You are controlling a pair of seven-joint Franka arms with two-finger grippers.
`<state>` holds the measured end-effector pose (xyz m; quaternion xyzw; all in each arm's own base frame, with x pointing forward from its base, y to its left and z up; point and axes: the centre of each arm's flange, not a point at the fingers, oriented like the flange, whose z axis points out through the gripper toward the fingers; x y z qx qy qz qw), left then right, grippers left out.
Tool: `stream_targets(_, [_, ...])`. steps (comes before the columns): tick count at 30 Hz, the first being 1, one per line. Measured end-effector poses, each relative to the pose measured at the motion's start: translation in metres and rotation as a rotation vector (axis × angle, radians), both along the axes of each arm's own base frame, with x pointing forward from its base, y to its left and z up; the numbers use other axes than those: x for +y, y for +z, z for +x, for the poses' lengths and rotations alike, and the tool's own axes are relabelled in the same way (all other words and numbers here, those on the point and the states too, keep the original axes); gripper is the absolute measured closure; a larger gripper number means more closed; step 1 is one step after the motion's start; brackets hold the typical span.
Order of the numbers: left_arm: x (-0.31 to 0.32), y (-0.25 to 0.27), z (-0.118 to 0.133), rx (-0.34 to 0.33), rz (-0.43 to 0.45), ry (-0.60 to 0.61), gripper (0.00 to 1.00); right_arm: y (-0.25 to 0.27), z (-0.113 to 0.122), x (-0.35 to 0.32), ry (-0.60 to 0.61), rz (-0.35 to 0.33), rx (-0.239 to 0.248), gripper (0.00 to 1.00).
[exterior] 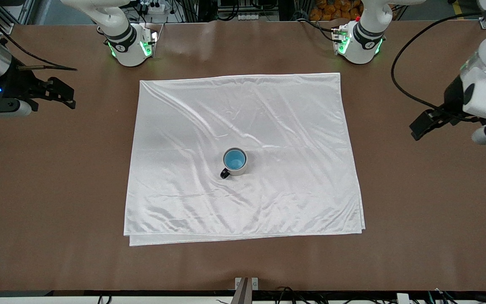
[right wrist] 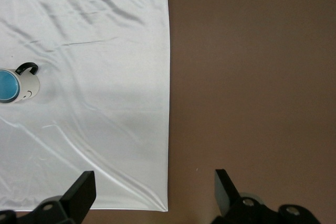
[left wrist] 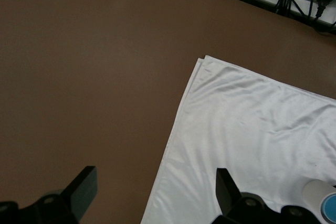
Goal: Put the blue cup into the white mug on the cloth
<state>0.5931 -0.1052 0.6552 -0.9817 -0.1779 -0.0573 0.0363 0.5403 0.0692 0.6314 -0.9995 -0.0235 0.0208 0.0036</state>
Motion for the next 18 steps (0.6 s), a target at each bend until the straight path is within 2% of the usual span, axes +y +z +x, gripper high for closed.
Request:
stream_targets(7, [0.042, 0.001, 0.003, 0.011, 0.002, -0.017, 0.00, 0.000, 0.000, 0.001, 0.003, 0.000, 0.000, 0.00])
stream_targets(14, [0.058, -0.005, 0.005, 0.031, -0.043, -0.012, 0.00, 0.000, -0.001, 0.001, 0.003, 0.000, 0.002, 0.00])
stream_targets(18, [0.061, -0.009, 0.005, 0.041, -0.047, -0.049, 0.00, 0.000, -0.001, 0.001, 0.003, -0.001, 0.006, 0.00])
